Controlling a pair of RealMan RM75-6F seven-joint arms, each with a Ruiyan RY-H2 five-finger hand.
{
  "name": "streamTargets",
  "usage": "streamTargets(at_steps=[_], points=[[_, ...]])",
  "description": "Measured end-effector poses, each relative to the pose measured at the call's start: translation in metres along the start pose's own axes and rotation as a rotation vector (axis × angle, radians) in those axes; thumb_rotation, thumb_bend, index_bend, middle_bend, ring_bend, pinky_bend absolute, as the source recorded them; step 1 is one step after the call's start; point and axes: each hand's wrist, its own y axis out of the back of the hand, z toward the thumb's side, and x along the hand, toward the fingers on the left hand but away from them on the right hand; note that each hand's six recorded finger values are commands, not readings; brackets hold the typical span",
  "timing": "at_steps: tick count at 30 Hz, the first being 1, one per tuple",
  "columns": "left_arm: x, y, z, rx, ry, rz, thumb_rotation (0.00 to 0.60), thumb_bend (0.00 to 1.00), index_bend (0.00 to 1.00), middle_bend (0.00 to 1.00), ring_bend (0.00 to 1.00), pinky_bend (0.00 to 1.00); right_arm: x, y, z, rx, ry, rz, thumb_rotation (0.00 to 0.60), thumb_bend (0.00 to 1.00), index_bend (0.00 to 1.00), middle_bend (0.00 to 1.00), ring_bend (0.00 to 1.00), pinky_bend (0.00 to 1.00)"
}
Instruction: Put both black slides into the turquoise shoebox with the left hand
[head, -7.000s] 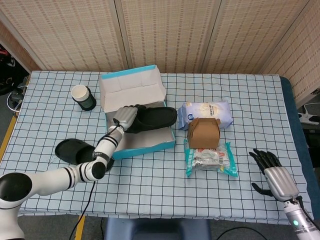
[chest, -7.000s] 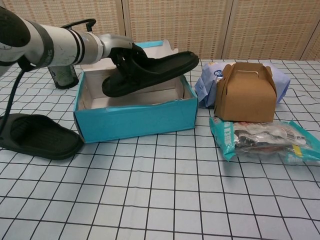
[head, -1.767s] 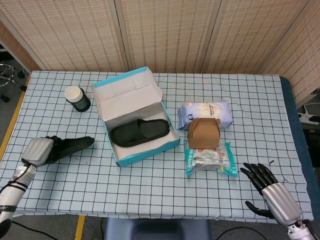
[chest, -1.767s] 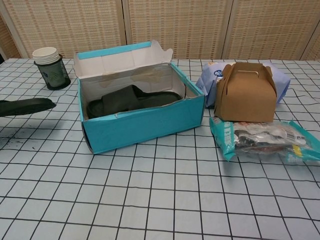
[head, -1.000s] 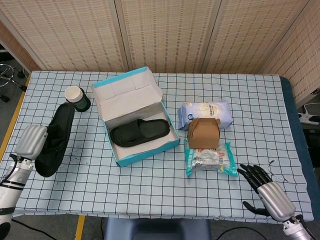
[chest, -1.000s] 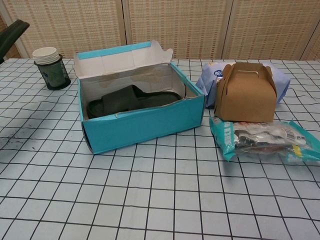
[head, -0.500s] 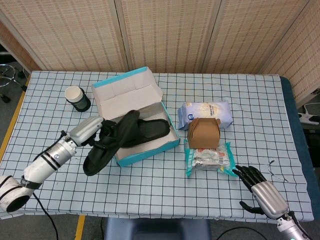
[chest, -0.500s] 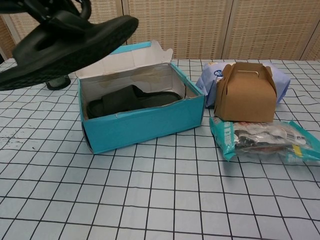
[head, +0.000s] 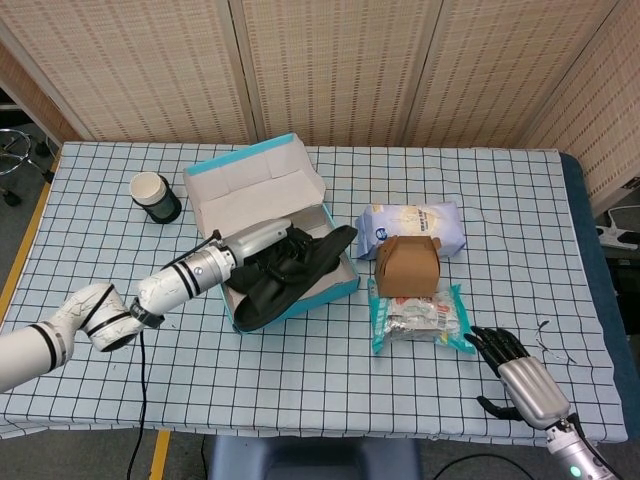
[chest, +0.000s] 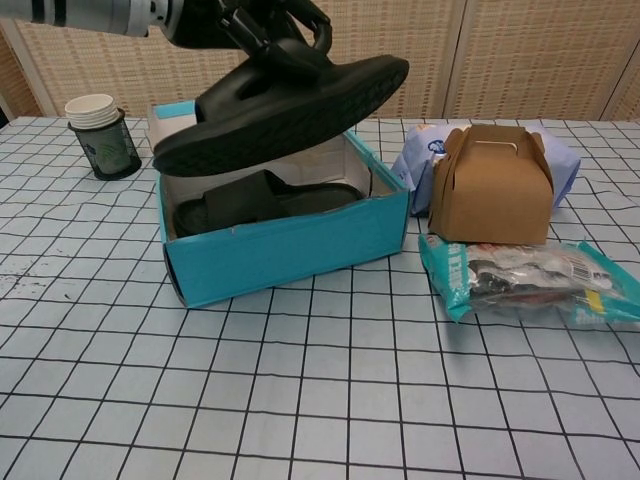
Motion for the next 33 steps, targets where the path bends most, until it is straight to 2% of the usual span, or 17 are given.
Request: streamTargets(at_steps=[7, 14, 21, 29, 33], points=[[0.028, 0.006, -0.026, -0.038, 0.029, -0.025, 0.600, 0.90, 0.65, 0.82, 0.63, 0.62, -0.005, -0.002, -0.005, 0.003, -0.021, 0.008, 0.600, 0.17, 0.00, 0.00, 0.00, 0.00], [0.036, 0.013, -0.053, -0.102, 0.056, -0.036, 0.600, 0.89, 0.66, 0.81, 0.61, 0.60, -0.010, -0.003, -0.008, 0.003, -0.039, 0.011, 0.600, 0.17, 0.00, 0.00, 0.00, 0.00], [0.044, -0.006, -0.068, -0.124, 0.069, -0.109, 0.600, 0.86, 0.67, 0.81, 0.56, 0.56, -0.010, -0.003, -0.007, 0.008, -0.038, 0.009, 0.600, 0.17, 0.00, 0.00, 0.00, 0.00], [0.048, -0.016, -0.087, -0.110, 0.111, -0.126, 0.600, 0.81, 0.67, 0.80, 0.46, 0.44, -0.007, 0.000, -0.007, 0.004, -0.038, -0.004, 0.600, 0.17, 0.00, 0.00, 0.00, 0.00], [0.047, -0.018, -0.094, -0.112, 0.127, -0.134, 0.600, 0.81, 0.67, 0.80, 0.45, 0.42, -0.007, 0.000, -0.007, 0.005, -0.036, -0.003, 0.600, 0.17, 0.00, 0.00, 0.00, 0.00]])
